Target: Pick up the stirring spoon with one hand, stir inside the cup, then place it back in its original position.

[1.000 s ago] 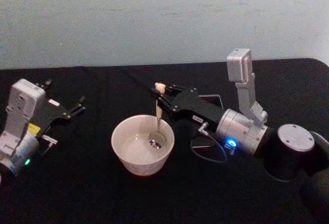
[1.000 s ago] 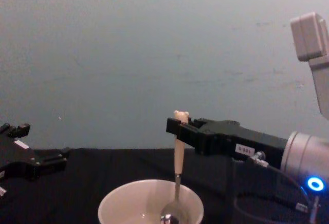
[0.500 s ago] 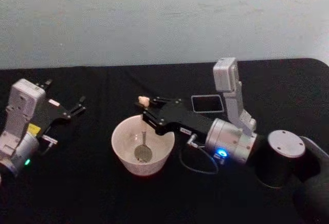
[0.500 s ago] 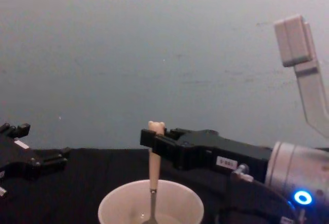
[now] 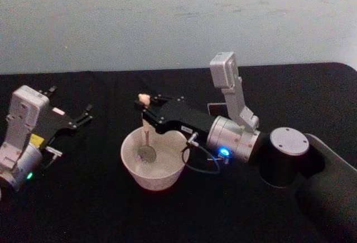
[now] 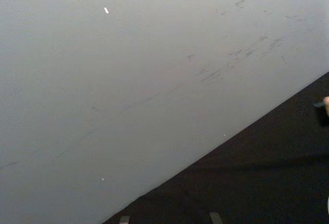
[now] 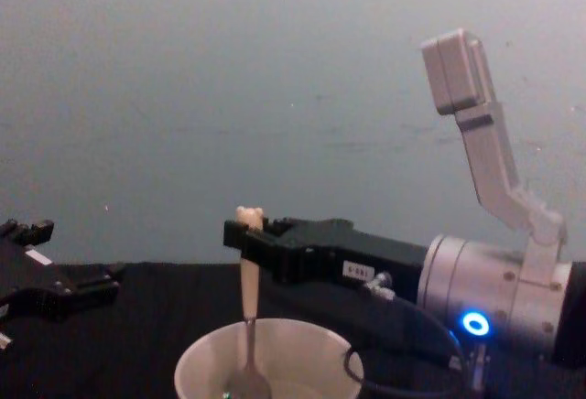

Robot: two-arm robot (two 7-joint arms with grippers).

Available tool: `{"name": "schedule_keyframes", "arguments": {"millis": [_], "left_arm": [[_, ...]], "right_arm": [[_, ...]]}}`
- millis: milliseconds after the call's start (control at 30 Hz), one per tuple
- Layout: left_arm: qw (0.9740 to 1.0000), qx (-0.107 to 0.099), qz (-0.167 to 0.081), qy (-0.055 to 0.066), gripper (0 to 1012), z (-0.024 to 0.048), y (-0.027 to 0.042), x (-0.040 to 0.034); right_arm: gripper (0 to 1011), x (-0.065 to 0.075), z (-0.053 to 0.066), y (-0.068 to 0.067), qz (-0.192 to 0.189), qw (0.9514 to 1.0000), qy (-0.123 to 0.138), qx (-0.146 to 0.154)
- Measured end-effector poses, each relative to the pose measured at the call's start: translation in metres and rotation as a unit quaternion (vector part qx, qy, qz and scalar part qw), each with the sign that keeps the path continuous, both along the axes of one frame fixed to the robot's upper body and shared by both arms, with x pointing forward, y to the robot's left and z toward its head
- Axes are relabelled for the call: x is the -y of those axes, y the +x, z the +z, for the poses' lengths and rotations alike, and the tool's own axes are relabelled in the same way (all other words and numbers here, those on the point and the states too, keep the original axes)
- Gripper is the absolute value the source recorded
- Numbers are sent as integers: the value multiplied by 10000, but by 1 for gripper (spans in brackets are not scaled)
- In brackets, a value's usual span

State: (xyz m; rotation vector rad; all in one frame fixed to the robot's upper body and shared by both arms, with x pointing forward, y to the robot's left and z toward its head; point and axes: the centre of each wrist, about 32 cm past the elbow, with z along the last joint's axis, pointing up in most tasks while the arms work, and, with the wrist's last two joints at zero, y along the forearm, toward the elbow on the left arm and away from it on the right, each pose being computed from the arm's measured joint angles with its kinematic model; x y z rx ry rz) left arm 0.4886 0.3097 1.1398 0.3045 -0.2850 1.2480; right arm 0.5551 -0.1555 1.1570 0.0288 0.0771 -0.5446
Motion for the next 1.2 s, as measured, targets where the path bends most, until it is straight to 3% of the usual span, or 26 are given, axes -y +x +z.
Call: {"name": "schedule_keyframes", "arguments": {"millis": [133, 433, 833, 1200], "left_arm": [[10000, 0, 0, 0, 1001, 0, 0, 0], [10000, 0, -1, 0, 1001, 0, 0, 0], [10000, 0, 0, 0, 1001, 0, 0, 0], [10000, 0, 0, 0, 1001, 0, 0, 0]], "right_arm": [[215, 40, 19, 74, -178, 9998, -9, 50], [214, 176, 56, 73, -360, 9993, -30, 103], [215, 335, 85, -135, -234, 9997, -3, 24], [215, 283, 65, -265, -3, 10000, 51, -82]]}}
